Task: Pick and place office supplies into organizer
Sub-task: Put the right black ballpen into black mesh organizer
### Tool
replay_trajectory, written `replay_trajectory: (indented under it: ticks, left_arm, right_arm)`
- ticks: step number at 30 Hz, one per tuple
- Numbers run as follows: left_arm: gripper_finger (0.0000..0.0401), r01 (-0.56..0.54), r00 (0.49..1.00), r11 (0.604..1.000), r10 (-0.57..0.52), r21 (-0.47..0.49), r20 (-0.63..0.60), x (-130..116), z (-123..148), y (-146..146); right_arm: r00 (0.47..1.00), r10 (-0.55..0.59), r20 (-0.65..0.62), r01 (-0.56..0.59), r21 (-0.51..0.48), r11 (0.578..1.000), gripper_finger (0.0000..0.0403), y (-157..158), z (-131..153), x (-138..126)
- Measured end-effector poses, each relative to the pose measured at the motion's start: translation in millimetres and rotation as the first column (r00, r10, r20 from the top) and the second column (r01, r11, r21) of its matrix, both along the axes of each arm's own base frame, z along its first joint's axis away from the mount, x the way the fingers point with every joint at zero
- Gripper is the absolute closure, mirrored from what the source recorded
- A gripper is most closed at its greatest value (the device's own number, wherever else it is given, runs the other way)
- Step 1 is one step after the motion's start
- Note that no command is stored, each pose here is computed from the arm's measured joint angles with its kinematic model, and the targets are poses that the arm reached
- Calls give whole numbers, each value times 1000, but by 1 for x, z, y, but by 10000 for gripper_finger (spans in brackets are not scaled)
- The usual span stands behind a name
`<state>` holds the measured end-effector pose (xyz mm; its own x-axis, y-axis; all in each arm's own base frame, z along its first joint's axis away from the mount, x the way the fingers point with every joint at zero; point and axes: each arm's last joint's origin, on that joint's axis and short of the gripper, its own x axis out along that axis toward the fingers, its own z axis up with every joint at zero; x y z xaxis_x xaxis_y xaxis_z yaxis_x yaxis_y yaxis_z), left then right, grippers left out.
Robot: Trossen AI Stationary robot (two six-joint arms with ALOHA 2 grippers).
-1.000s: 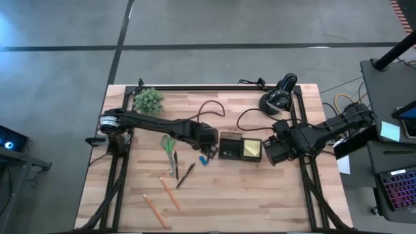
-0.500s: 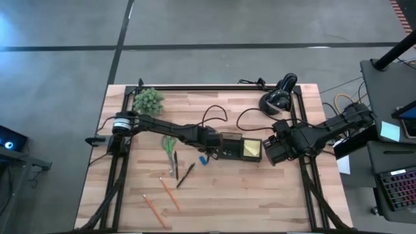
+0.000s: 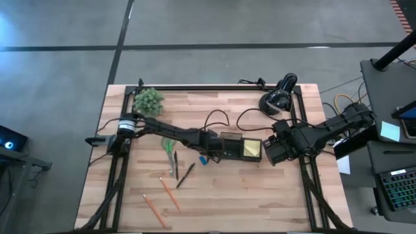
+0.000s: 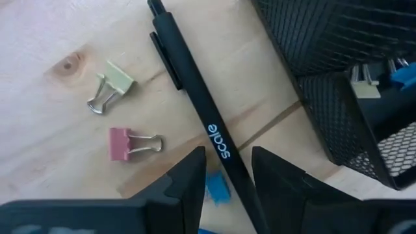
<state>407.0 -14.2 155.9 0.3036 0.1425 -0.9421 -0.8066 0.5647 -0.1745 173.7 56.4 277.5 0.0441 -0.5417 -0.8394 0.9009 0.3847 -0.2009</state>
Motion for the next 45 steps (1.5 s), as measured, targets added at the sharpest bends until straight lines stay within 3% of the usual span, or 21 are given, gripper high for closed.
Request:
replay_trajectory:
  ticks: [14, 23, 28, 32, 45]
  left_arm:
    - [293, 24, 1000, 1000, -24, 5, -5, 0, -1, -2]
    - [383, 35, 999, 999, -36, -9, -14, -1, -2, -2]
    - [387, 41, 999, 999, -41, -16, -6, 0, -1, -3]
    - [387, 51, 999, 998, -51, -30, 11, -3, 8, -7]
    - [387, 42, 993, 996, -50, 75, 110, -30, 75, -18]
  right_arm:
    - [1000, 0, 0, 0, 0, 1000, 183, 0, 0, 0]
    - [1000, 11, -3, -11, -11, 1000, 183, 0, 0, 0]
    - [1000, 11, -2, -11, -10, 1000, 183, 0, 0, 0]
    - [1000, 11, -1, -11, -8, 1000, 183, 0, 0, 0]
    - [1000, 17, -1, -17, -7, 1000, 183, 0, 0, 1]
